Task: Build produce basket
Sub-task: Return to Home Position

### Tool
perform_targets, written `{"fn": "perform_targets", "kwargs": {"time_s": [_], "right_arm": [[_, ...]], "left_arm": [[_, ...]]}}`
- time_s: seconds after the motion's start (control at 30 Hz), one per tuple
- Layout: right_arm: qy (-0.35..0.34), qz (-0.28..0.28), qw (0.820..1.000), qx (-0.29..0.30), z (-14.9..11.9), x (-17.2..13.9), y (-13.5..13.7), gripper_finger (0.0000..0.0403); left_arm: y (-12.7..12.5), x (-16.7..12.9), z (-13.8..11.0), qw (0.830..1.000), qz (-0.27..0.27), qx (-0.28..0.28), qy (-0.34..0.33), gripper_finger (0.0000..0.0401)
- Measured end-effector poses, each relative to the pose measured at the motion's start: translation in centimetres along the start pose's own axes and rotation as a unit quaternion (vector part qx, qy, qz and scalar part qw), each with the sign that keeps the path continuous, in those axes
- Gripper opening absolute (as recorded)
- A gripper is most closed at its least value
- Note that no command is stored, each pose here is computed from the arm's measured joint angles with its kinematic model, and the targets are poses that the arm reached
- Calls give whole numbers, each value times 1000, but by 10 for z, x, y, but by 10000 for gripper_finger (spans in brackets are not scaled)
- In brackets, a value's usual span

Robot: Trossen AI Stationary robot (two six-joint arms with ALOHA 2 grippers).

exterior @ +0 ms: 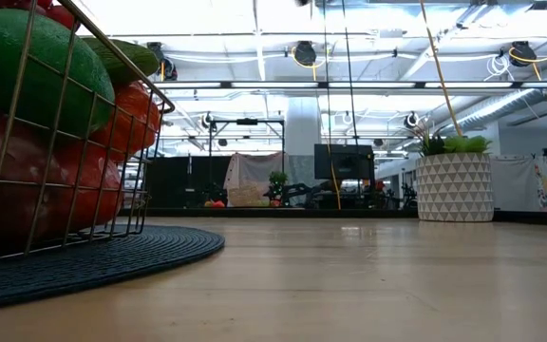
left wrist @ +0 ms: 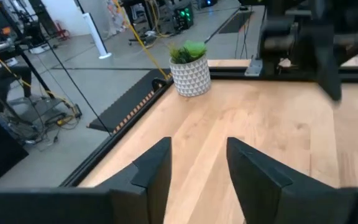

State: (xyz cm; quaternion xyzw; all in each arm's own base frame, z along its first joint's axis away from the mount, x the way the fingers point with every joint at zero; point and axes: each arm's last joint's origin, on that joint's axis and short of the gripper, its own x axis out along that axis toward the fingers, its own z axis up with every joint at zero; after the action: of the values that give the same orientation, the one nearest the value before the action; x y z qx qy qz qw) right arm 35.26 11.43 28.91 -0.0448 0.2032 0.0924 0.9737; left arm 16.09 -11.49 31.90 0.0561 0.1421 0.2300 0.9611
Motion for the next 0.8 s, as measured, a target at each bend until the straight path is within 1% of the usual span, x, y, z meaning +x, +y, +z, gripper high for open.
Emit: {"fn": "perform_targets", "kwargs": {"time_s": [0.07, 0.13, 0.3, 0.37, 0.4, 0.47, 0.53, 0.6, 0.7, 0.8], "right_arm": [[-7, -4, 1000, -1, -8, -25, 5, 143], [-30, -12, 999, -1, -18, -49, 8, 117], [-86, 11, 996, 1, -50, -99, 12, 31], [-99, 17, 995, -5, -66, -113, 12, 8], [-106, 20, 994, -6, -73, -120, 11, 7], [-106, 24, 994, -3, -88, -129, 9, 11], [-107, 26, 994, 1, -101, -136, 6, 11], [-107, 37, 994, -9, -112, -142, 5, 5], [-104, 47, 993, -25, -128, -147, 2, 2], [-117, 44, 992, -31, -140, -150, -2, 1]], "left_arm": [[0, -2, -2, 1000, -2, -3, 3, 139], [-1, -2, -2, 1000, -8, -3, 4, 115], [-2, -1, -3, 1000, -22, -2, 11, 44], [-3, 1, -9, 1000, -21, 5, 15, 15], [-4, 3, -13, 1000, -20, 9, 16, 8], [-5, 7, -19, 1000, -20, 13, 16, 8], [-7, 13, -24, 999, -36, 19, 20, 10], [-10, 21, -28, 997, -68, 29, 22, 8], [-13, 33, -27, 991, -126, 45, 1, 4], [-11, 46, -31, 985, -158, 70, -27, 9]]}}
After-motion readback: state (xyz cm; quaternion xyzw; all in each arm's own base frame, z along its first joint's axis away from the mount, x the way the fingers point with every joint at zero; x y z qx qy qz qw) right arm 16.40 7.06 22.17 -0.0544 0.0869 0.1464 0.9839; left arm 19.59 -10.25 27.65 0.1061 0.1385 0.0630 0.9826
